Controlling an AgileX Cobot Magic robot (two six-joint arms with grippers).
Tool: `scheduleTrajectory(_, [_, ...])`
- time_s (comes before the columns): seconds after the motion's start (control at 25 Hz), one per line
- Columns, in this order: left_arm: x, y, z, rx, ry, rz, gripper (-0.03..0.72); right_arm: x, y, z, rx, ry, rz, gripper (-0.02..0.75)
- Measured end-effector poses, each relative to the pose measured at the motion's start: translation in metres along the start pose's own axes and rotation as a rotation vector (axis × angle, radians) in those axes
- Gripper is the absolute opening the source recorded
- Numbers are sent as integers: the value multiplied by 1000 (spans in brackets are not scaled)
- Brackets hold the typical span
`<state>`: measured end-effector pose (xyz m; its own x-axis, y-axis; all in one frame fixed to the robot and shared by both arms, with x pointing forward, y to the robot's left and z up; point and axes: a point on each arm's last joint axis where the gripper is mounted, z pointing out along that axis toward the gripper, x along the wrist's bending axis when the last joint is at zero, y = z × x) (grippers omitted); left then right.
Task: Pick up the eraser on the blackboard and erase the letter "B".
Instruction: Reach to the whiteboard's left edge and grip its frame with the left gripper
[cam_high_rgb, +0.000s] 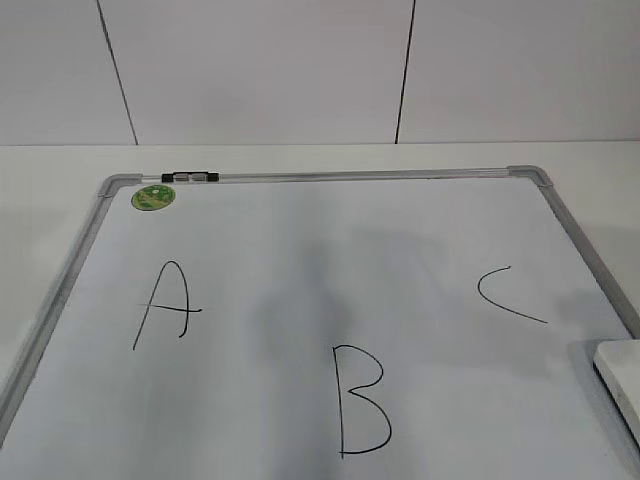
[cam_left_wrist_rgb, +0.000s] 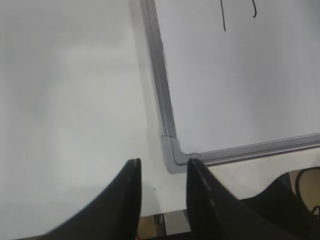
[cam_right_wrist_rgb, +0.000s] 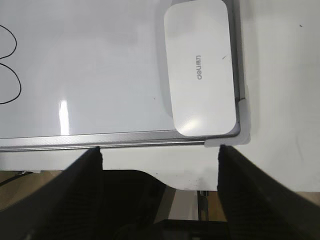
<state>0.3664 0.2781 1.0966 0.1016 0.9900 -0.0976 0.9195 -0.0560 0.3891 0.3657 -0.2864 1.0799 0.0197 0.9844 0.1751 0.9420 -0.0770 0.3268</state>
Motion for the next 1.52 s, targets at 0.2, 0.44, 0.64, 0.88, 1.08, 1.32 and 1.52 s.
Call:
scheduleTrajectory(0.2, [0, 48, 33, 151, 9, -13, 239, -1, 8, 1, 10, -11, -2, 551])
scheduleTrajectory(0.44, [1, 97, 80, 255, 18, -19, 238, -2, 8, 0, 6, -29, -9, 551])
scheduleTrajectory(0.64, [3, 126, 117, 268, 21, -24, 239, -2, 9, -1, 4, -31, -10, 551])
scheduleTrajectory(0.88, [6, 133, 158, 314, 26, -33, 238, -2, 9, -1, 4, -31, -10, 551])
scheduleTrajectory(1.08, [8, 136, 181, 317, 29, -37, 238, -2, 9, -1, 4, -31, -10, 551])
scheduleTrajectory(1.32, [9, 139, 202, 310, 33, -41, 238, -2, 9, -1, 4, -31, -10, 551])
scheduleTrajectory(1.52, [11, 142, 215, 287, 36, -41, 238, -2, 9, -1, 4, -31, -10, 551])
